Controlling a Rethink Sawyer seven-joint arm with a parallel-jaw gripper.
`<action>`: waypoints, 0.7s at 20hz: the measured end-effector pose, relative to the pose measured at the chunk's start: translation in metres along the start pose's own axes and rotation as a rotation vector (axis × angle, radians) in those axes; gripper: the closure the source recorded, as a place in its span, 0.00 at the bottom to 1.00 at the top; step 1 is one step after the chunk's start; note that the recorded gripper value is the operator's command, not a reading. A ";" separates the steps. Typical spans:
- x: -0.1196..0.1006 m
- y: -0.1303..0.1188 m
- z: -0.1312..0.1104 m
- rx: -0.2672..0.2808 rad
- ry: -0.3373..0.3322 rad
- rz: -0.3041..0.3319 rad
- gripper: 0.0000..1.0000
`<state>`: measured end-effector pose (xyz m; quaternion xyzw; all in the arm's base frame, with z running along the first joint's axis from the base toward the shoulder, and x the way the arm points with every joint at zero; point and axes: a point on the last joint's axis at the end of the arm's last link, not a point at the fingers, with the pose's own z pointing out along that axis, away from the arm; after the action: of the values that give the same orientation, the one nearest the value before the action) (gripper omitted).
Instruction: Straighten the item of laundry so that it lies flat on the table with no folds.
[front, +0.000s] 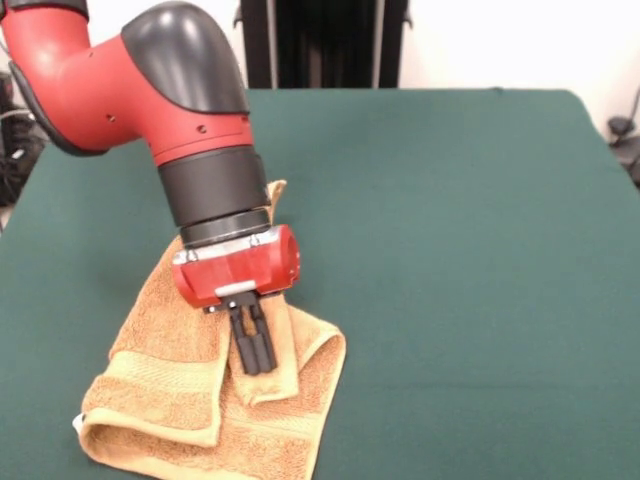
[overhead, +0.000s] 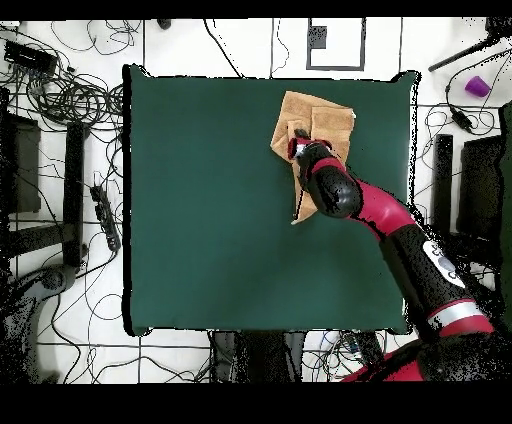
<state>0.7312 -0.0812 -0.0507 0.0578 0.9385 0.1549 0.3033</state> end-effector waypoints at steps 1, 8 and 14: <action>0.001 0.003 0.000 0.000 0.001 -0.003 1.00; 0.005 0.019 0.001 0.000 -0.012 -0.026 1.00; 0.010 0.024 0.000 -0.007 -0.016 -0.019 1.00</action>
<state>0.7237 -0.0560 -0.0485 0.0492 0.9359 0.1548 0.3126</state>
